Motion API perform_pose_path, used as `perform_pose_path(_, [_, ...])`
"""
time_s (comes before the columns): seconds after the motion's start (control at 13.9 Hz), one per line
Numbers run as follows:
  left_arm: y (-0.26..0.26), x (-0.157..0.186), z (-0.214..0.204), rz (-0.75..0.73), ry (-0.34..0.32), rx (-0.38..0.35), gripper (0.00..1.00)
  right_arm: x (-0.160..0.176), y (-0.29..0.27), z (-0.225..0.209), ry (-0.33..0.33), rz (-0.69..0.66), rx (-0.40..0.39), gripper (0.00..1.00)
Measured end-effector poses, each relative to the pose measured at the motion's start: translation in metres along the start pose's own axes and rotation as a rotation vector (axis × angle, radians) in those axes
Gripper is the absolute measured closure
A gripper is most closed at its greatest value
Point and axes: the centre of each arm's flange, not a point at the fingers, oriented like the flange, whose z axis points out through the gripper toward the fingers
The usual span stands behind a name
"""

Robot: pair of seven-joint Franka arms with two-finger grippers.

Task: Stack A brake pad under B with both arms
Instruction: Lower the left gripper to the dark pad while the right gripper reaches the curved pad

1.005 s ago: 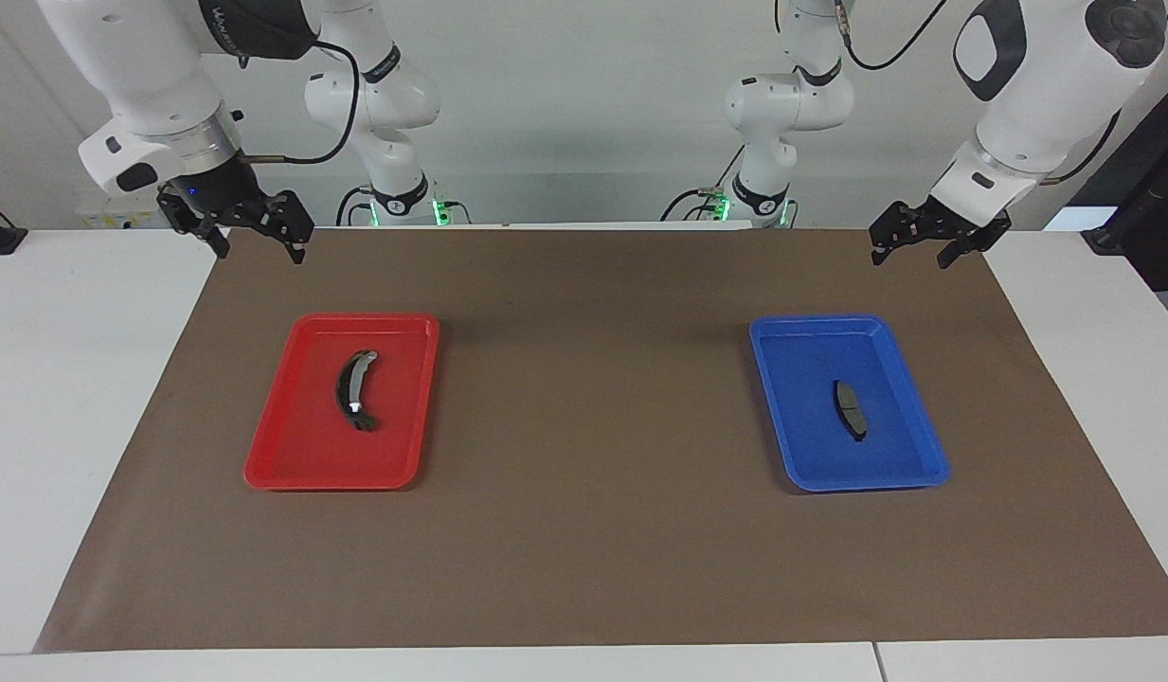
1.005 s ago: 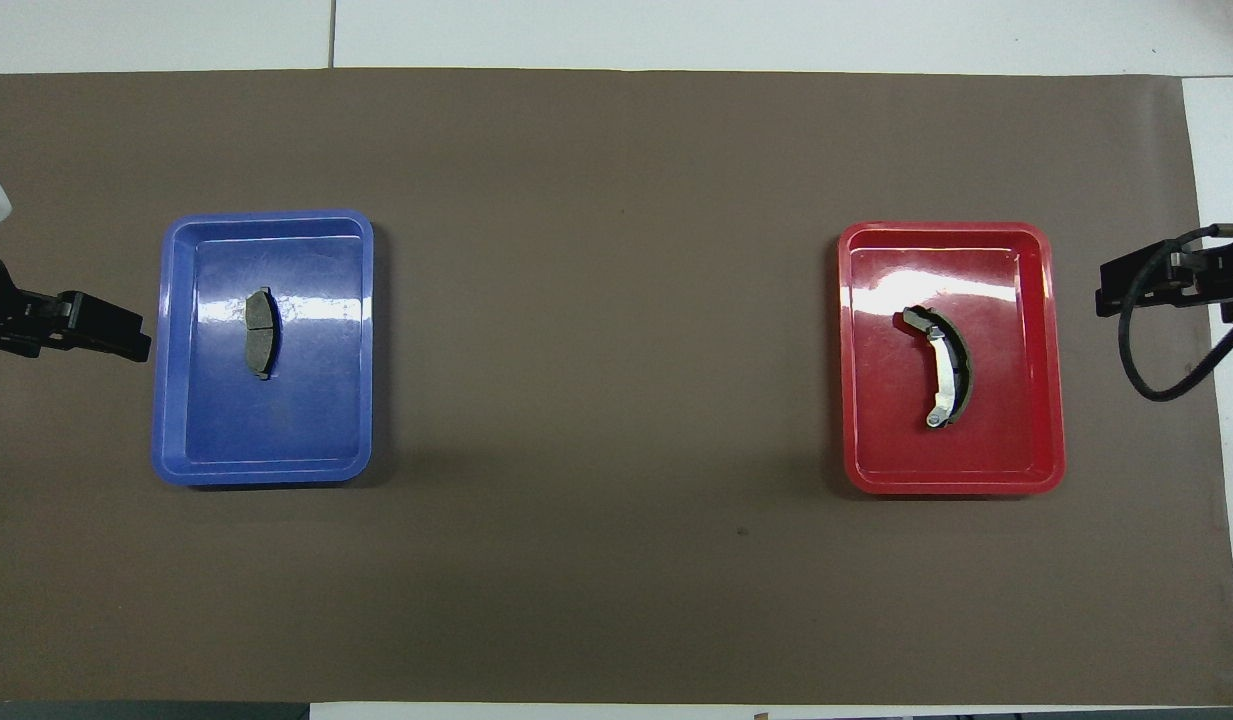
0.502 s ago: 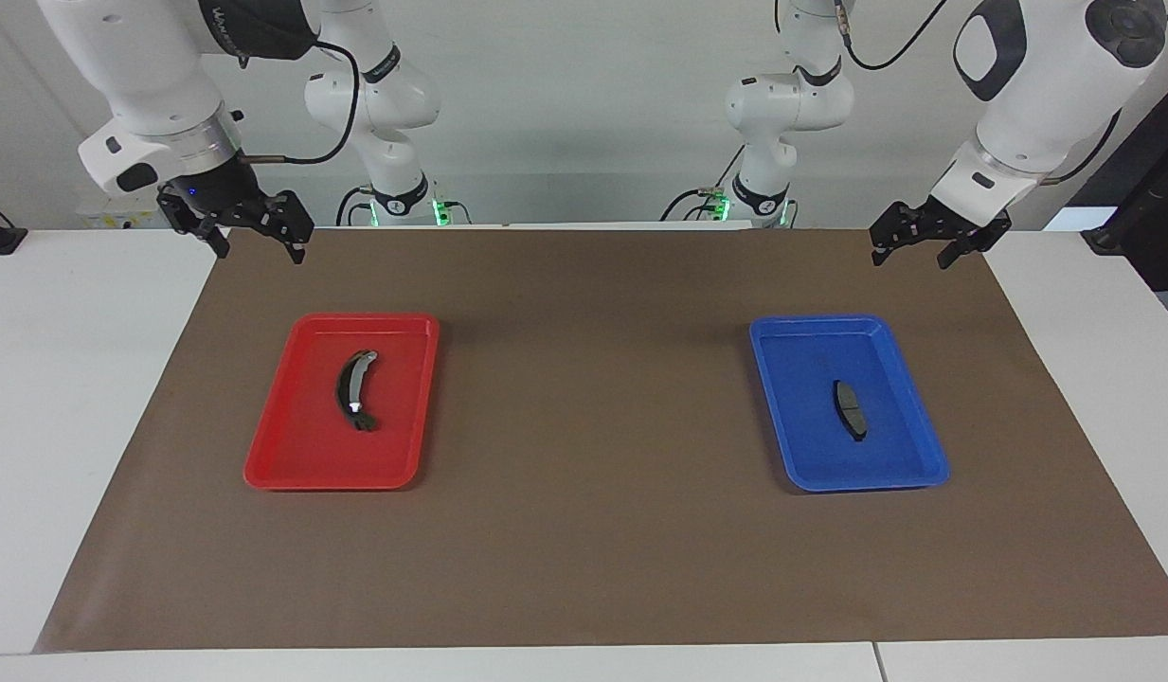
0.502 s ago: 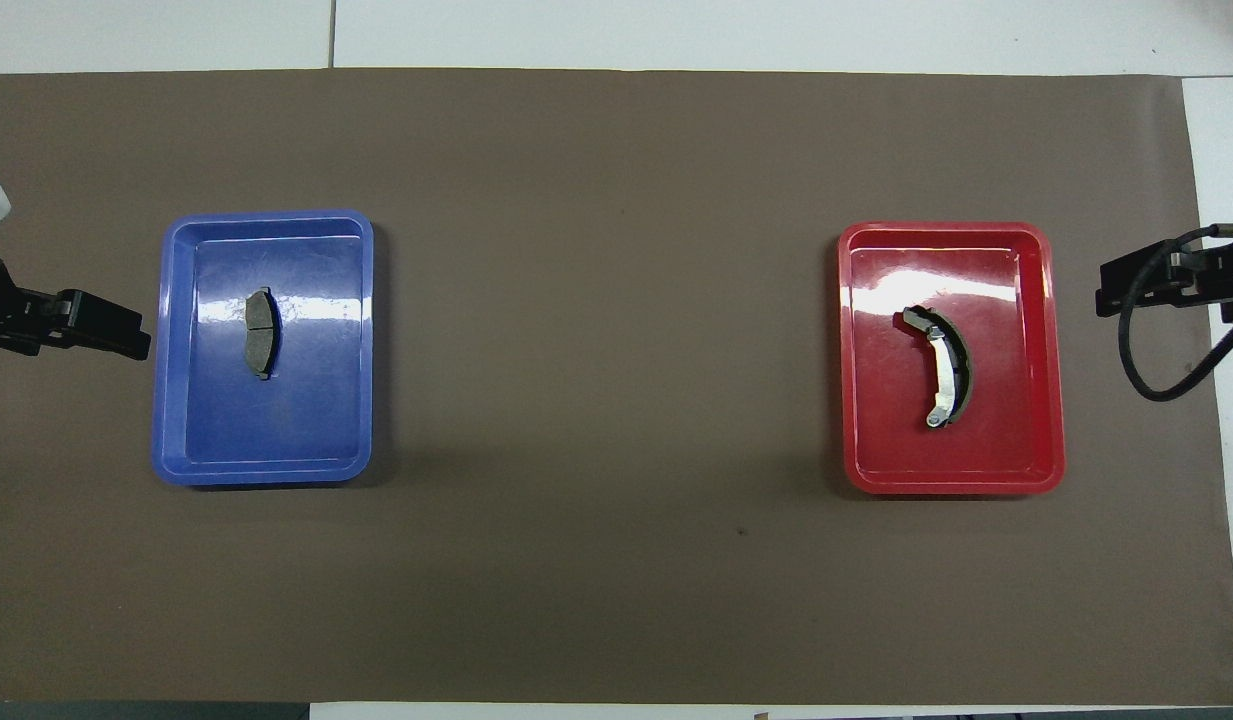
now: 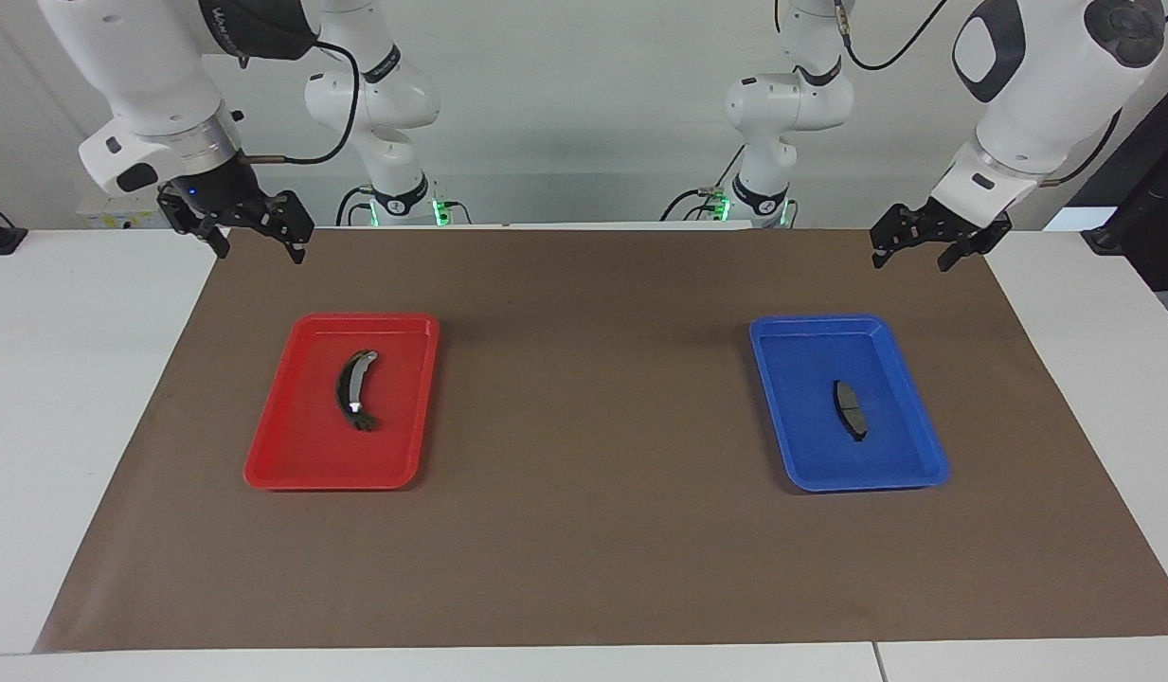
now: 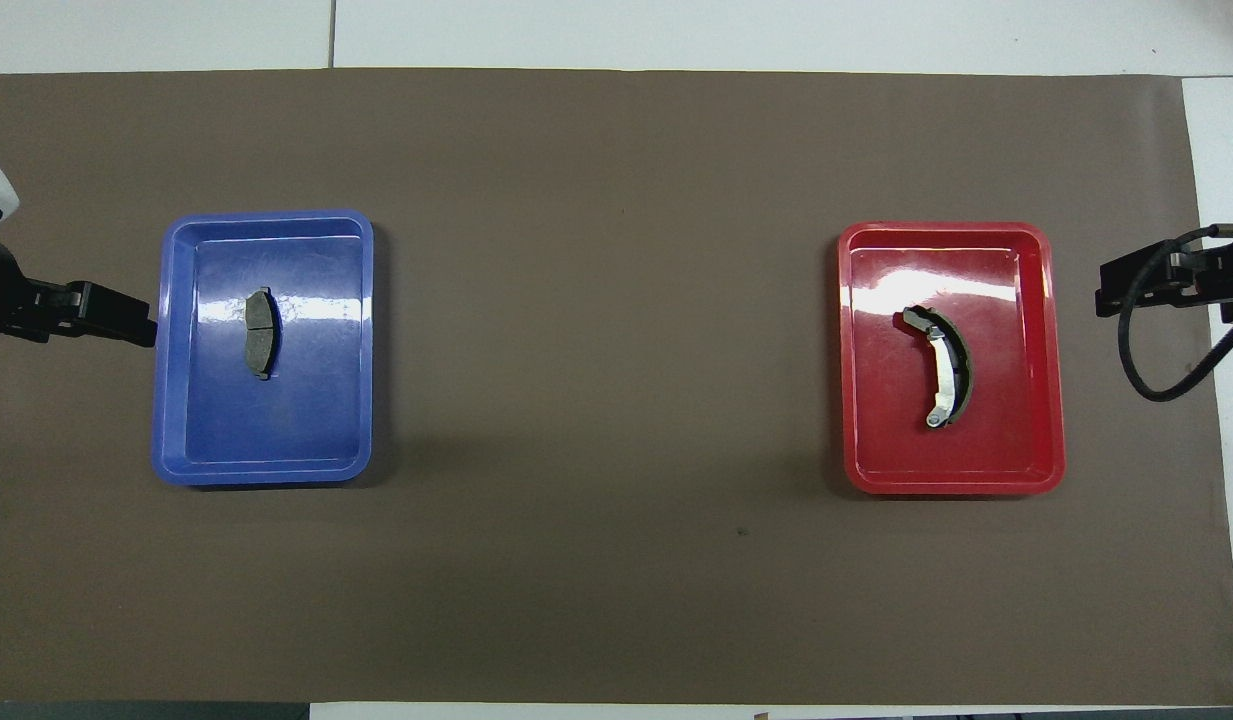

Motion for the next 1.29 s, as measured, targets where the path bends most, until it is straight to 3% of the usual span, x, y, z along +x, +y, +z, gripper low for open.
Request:
perform_pose_path(0.43, [0.032,0.003,0.110,0.061,0.105,0.010,0.03,0.000,0.000,0.000,0.000,0.000,0.000,0.00])
perform_pose_path(0.93, [-0.005,0.048,0.217,0.073,0.138,0.018,0.04,0.000,0.000,0.005,-0.002,-0.001,0.000,0.00])
perform_pose_path(1.15, [-0.009,0.054,0.239,0.108,0.140,0.021,0.05,0.003,-0.005,0.044,0.062,-0.005,0.025,0.00])
perform_pose_path(1.29, [-0.025,0.055,0.259,0.085,0.119,0.019,0.05,0.001,-0.010,0.088,0.065,-0.016,0.029,0.00])
